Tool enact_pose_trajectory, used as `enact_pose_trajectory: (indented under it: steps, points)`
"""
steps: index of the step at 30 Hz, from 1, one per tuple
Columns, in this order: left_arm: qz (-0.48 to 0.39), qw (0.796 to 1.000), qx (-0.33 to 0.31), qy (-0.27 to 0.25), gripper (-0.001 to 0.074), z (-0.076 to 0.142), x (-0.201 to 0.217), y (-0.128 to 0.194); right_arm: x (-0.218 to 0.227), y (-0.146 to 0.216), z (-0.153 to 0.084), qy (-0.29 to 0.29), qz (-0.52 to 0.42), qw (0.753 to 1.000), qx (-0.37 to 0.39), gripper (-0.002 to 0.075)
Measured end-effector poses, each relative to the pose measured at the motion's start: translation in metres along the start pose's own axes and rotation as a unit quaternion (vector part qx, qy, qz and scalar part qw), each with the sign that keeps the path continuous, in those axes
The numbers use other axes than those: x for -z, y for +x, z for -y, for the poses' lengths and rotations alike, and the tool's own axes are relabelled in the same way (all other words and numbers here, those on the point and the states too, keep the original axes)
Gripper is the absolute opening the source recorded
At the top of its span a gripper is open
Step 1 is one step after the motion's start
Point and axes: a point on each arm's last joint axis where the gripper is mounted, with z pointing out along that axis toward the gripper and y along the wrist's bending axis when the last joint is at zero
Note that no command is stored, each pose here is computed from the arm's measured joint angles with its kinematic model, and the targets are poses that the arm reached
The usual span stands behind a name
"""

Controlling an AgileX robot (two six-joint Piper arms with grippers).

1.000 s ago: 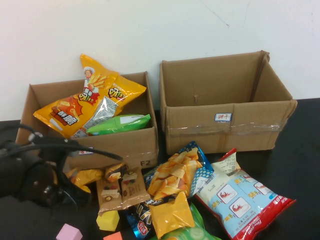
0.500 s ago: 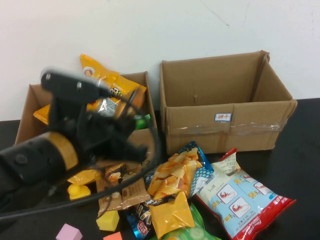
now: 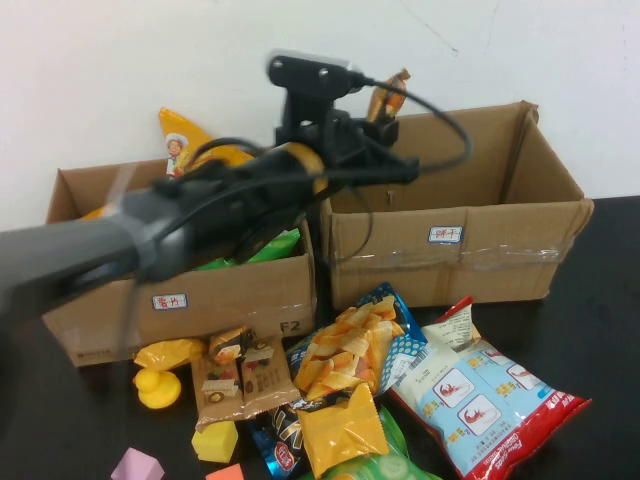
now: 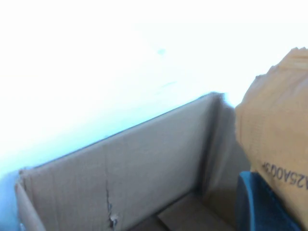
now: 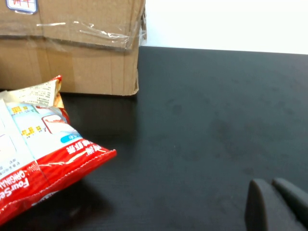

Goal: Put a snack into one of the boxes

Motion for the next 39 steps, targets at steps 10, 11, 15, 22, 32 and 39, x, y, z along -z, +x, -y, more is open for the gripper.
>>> enact_pose_trajectory:
  steps: [10,11,15,22,32,39]
  points:
    - [-0.104,0.986,0.042,-0.125,0.0663,-0.041,-0.064,0.024,0.0,0.0,0.0,0.0,0.0,1.0,0.0,-0.0001]
    - [-0.101,0.986,0.04,-0.128,0.0659,-0.04,-0.061,0.018,0.0,0.0,0.0,0.0,0.0,1.0,0.0,-0.0001]
    - [-0.077,0.989,0.023,-0.122,0.0452,-0.029,-0.03,-0.016,0.0,0.0,0.0,0.0,0.0,1.0,0.0,-0.0001]
    - [-0.024,0.998,-0.021,-0.053,0.0042,-0.004,0.06,-0.04,0.0,0.0,0.0,0.0,0.0,1.0,0.0,-0.0001]
    - [-0.012,0.991,-0.114,-0.064,0.0009,0.014,0.206,-0.027,0.0,0.0,0.0,0.0,0.0,1.0,0.0,-0.0001]
    - [0.015,0.988,-0.118,-0.095,0.0009,0.021,0.286,-0.013,0.0,0.0,0.0,0.0,0.0,1.0,0.0,-0.0001]
